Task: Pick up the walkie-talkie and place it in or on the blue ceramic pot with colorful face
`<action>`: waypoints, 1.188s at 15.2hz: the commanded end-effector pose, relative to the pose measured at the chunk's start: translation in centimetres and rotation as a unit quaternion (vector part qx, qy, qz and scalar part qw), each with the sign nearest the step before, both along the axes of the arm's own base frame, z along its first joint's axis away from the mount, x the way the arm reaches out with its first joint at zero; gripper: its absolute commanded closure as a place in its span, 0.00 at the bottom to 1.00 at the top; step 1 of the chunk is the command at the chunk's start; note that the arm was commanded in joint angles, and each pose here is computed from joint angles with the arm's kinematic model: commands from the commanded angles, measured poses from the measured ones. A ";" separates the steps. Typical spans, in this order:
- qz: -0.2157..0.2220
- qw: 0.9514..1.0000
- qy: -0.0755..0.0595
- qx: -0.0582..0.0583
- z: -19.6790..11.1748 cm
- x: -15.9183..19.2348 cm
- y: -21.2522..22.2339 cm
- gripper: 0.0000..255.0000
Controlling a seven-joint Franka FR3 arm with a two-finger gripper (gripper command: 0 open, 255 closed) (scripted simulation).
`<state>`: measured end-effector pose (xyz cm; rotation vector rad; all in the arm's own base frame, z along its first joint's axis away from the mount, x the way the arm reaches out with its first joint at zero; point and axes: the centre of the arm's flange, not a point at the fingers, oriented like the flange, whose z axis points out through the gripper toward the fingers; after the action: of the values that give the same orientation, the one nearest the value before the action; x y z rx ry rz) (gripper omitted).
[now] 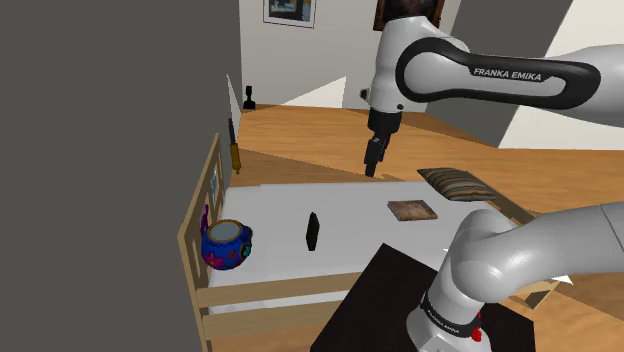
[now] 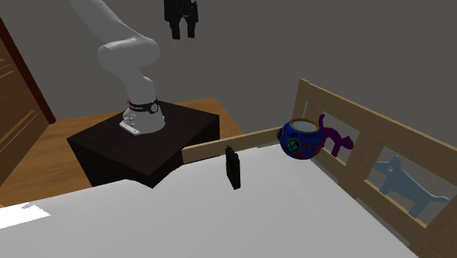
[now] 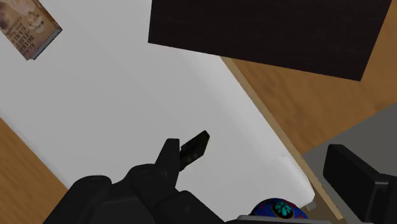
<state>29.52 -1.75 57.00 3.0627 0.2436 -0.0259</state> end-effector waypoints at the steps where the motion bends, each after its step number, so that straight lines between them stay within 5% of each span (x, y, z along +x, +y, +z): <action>1: 0.000 1.000 0.000 0.000 0.0 0.0 0.0 0.00; 9: -0.123 0.992 -0.032 -0.002 -9.2 4.4 0.2 0.00; 13: -0.183 0.982 -0.048 -0.003 -13.7 6.8 -0.2 0.00; 18: -0.258 0.964 -0.067 -0.004 -19.2 10.0 -1.0 0.00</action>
<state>38.94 -2.80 38.77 3.0140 -0.5105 0.1360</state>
